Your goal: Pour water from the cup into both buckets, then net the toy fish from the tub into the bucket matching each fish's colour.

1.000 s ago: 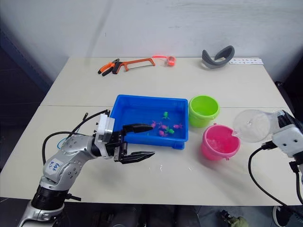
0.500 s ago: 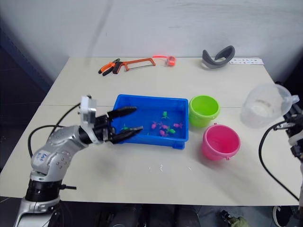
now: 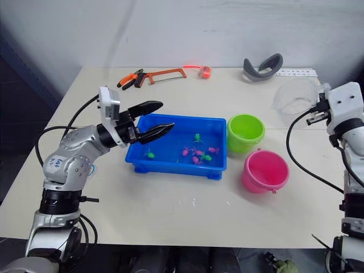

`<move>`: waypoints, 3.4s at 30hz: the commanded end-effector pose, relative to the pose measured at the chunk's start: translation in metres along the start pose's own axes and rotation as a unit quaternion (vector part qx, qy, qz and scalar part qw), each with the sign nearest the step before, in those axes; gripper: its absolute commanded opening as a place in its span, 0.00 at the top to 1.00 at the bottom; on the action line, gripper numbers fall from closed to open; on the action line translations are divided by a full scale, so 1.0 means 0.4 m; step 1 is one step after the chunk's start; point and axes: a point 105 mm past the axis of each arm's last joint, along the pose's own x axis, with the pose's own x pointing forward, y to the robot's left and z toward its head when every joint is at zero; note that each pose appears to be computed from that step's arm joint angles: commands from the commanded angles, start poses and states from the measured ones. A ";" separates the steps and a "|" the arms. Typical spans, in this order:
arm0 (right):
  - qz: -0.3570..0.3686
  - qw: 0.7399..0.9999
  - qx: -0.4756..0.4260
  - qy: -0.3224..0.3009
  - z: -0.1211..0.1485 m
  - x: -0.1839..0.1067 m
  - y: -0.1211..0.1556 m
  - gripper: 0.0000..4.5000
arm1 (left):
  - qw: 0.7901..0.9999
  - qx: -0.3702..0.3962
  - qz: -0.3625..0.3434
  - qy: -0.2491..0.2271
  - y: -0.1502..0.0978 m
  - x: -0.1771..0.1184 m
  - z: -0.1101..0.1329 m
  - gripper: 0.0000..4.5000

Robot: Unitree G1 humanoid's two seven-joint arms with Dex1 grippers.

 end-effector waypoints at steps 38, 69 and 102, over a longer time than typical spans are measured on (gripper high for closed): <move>0.017 0.884 -0.424 -0.196 0.143 0.061 0.107 0.98 | 0.999 0.039 -0.028 -0.014 -0.040 0.023 0.008 0.00; -0.042 0.990 -0.032 -0.132 0.062 0.049 0.014 0.98 | 0.999 0.029 -0.035 -0.010 -0.040 0.002 -0.004 0.00; -0.134 0.918 0.336 0.163 -0.410 -0.235 0.059 0.76 | 0.969 -0.002 -0.247 0.014 -0.220 -0.066 -0.002 0.00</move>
